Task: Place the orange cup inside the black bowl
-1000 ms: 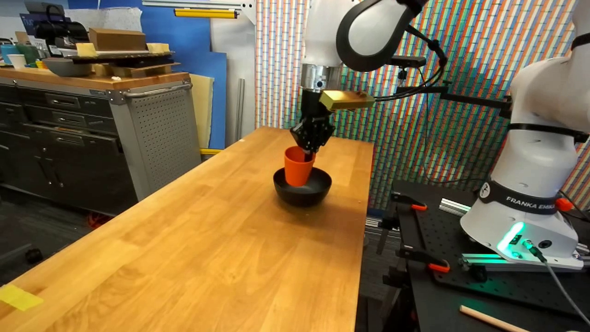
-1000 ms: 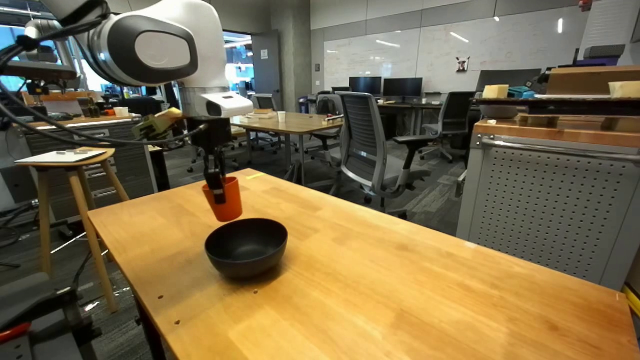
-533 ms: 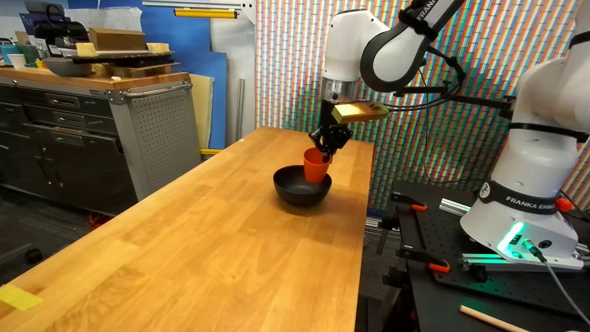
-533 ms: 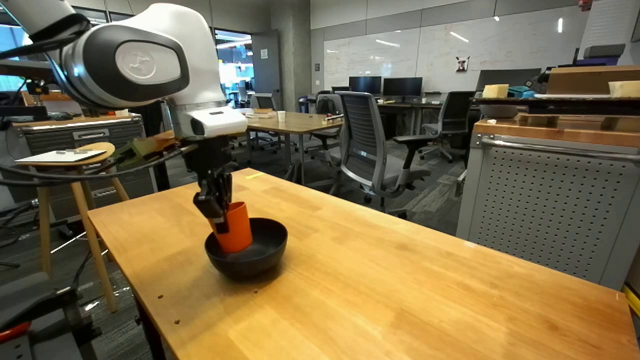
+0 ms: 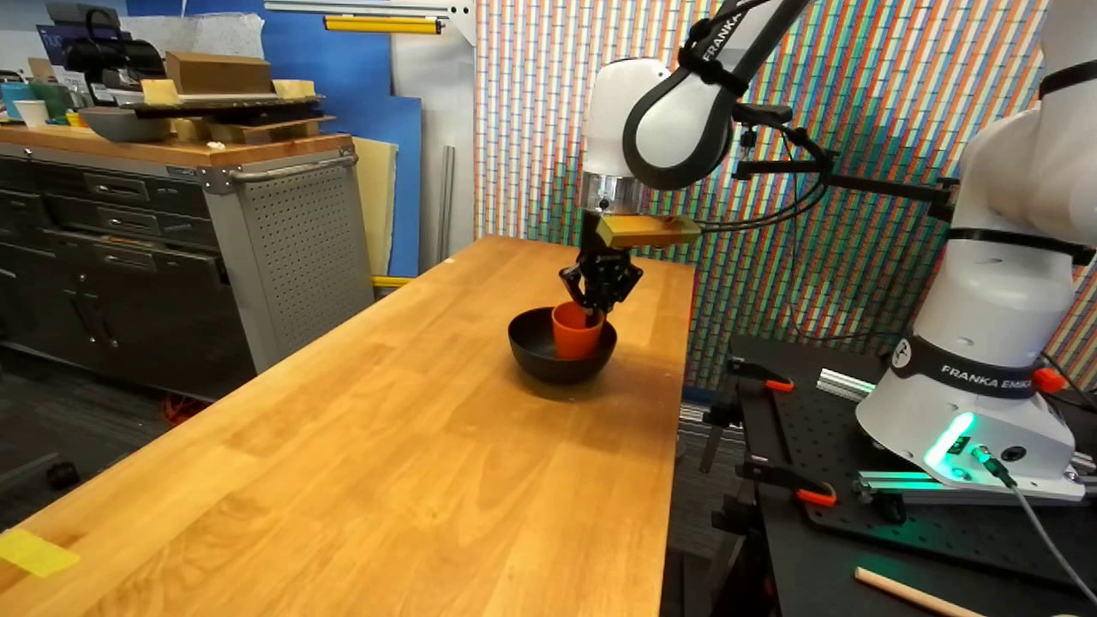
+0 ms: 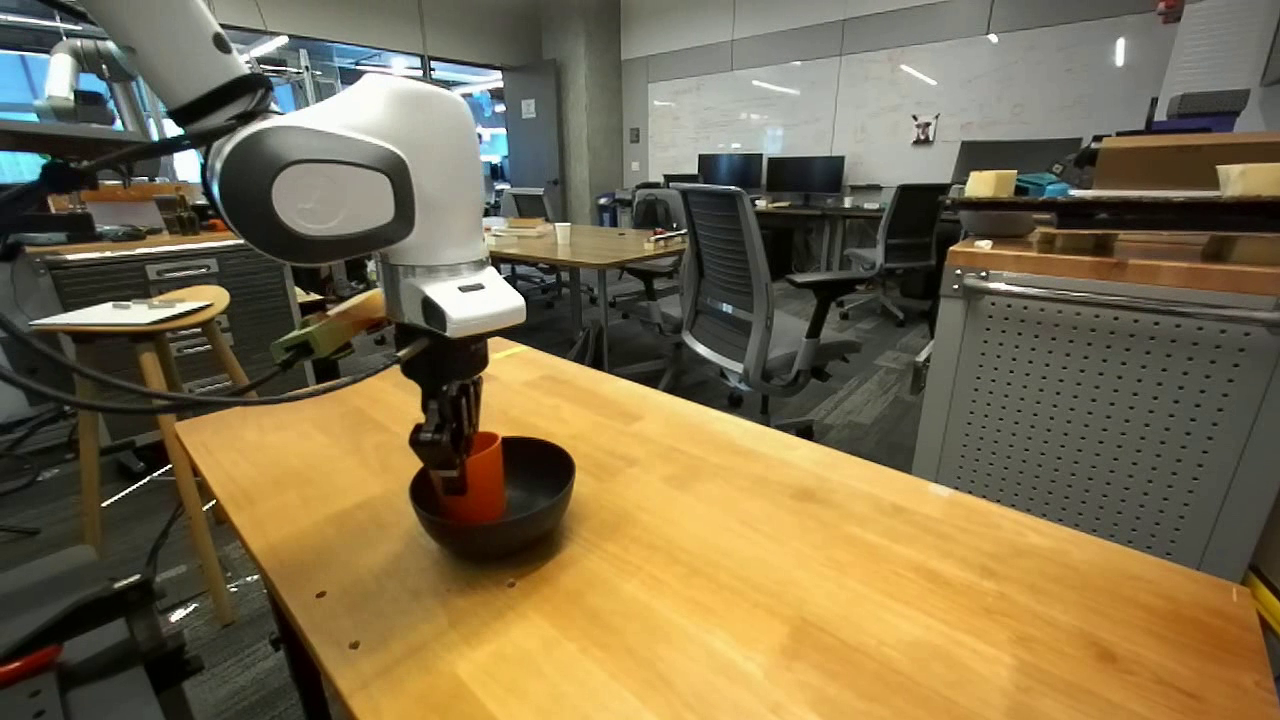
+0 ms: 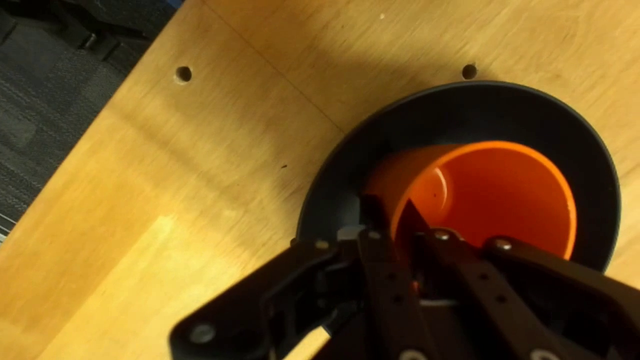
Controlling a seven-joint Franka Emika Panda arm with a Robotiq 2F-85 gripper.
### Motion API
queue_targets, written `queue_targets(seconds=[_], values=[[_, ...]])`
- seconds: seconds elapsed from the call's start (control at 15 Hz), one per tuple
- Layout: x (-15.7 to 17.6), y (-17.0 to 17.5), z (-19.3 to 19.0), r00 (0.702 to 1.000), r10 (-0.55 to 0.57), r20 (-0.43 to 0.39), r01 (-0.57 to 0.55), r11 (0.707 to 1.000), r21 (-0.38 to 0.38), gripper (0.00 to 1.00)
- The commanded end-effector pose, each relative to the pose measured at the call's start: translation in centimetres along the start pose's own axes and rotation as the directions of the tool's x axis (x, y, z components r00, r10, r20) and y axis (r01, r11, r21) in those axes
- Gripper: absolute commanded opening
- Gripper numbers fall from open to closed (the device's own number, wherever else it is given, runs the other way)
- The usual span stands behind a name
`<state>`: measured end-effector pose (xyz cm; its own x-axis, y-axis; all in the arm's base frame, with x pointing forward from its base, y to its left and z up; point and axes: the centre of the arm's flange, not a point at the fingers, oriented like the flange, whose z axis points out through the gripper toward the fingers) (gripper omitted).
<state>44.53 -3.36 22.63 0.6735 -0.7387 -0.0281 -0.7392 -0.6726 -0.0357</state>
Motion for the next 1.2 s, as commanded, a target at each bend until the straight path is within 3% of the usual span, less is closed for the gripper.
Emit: queue_targets(seconds=[0.0,0.27,0.47,0.67,0.87,0.93,1.13], values=[[1.7,-1.4,0.4,0.999,-0.026,0.027,0.024,0.999,0.041,0.47],[-0.6,-1.9,-3.0,0.992,-0.125,0.030,0.123,0.991,0.050,0.77],[-3.4,-3.0,-6.4,0.964,-0.256,0.068,0.258,0.966,-0.024,0.98],[-6.3,-3.9,-9.5,0.912,-0.378,0.161,0.397,0.912,-0.106,1.00],[-9.0,-5.1,-12.5,0.839,-0.472,0.270,0.520,0.842,-0.143,1.00],[-8.0,-4.4,-9.5,0.882,-0.410,0.232,0.446,0.886,-0.129,1.00],[-9.4,-5.0,-11.4,0.855,-0.452,0.255,0.494,0.859,-0.137,1.00]])
